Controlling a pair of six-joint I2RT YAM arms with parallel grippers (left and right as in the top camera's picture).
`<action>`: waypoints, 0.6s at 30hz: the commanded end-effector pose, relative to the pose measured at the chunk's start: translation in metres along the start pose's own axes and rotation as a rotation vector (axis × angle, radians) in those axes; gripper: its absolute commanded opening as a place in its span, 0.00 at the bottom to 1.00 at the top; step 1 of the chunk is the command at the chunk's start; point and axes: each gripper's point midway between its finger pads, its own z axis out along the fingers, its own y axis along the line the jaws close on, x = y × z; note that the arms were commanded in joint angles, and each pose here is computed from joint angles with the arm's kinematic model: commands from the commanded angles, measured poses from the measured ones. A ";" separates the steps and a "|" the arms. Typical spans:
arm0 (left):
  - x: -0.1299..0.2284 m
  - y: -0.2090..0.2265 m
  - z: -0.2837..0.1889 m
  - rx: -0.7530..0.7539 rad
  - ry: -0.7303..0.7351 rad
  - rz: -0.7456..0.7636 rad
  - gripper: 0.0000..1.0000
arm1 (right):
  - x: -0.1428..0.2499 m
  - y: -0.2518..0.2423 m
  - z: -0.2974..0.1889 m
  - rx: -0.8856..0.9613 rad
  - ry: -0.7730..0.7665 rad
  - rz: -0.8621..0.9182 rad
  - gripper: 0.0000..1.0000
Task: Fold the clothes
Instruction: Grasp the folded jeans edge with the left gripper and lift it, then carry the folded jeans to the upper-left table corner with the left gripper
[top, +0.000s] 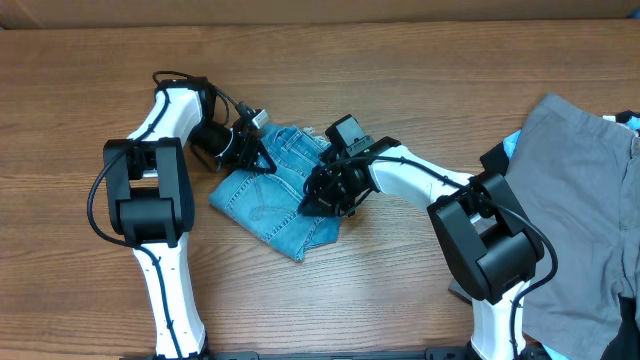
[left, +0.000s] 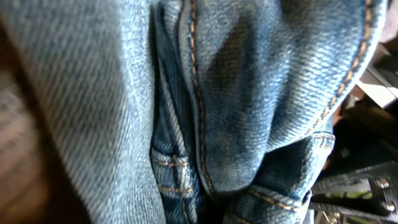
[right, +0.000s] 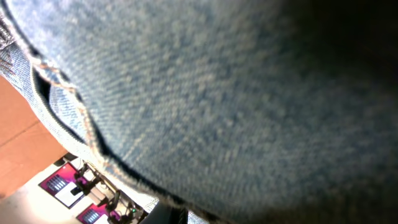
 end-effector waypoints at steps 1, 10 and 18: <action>0.035 -0.005 0.033 0.087 0.150 -0.043 0.10 | 0.004 -0.021 0.020 0.048 0.036 0.037 0.10; -0.015 -0.002 -0.057 0.022 -0.036 -0.150 0.04 | -0.005 0.012 -0.058 0.060 -0.179 -0.104 0.07; -0.066 0.019 -0.189 -0.132 -0.402 -0.179 0.04 | -0.001 0.027 -0.122 0.084 -0.353 -0.157 0.08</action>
